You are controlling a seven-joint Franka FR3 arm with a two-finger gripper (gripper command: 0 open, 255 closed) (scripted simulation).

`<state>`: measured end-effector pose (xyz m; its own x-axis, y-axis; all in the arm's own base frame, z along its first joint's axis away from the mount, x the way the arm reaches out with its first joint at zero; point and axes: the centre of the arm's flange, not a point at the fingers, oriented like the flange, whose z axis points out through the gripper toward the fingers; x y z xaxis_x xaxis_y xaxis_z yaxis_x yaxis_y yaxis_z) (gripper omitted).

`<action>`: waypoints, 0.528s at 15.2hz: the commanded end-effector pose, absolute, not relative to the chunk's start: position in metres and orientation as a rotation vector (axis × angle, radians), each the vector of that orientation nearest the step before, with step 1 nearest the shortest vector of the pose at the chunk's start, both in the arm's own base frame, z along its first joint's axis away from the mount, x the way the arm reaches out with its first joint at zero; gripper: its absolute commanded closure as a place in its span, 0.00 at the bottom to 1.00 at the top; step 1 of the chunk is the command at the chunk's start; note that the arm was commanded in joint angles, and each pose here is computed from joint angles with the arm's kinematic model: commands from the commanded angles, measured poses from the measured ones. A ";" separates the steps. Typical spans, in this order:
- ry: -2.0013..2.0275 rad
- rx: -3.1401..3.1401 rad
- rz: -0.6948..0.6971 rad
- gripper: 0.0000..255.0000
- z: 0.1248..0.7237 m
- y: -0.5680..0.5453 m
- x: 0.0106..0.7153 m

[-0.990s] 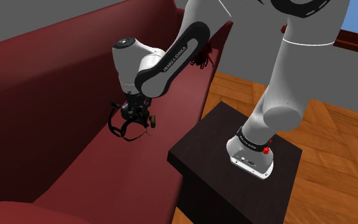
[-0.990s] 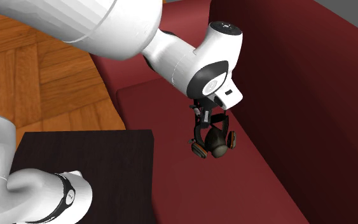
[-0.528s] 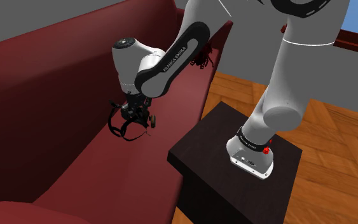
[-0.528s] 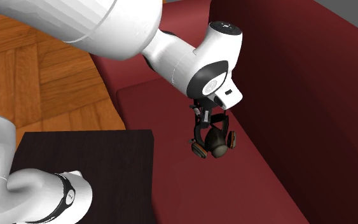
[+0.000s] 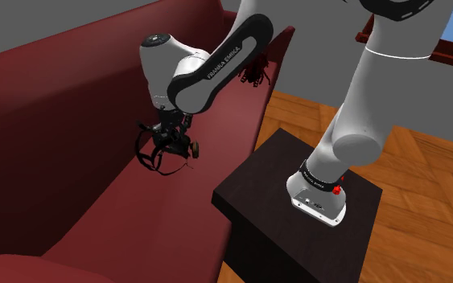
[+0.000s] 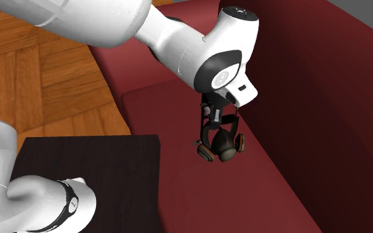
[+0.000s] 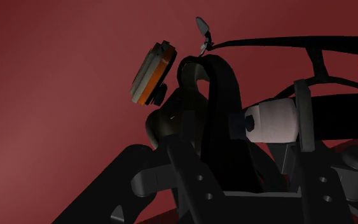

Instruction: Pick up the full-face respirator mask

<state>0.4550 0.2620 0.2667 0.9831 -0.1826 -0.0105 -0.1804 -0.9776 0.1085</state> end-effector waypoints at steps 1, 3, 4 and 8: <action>-0.277 3.022 -0.029 1.00 0.277 0.262 0.454; -0.277 3.022 -0.029 1.00 0.288 0.262 0.454; -0.277 3.022 -0.029 1.00 0.293 0.262 0.454; -0.277 3.022 -0.029 1.00 0.314 0.262 0.454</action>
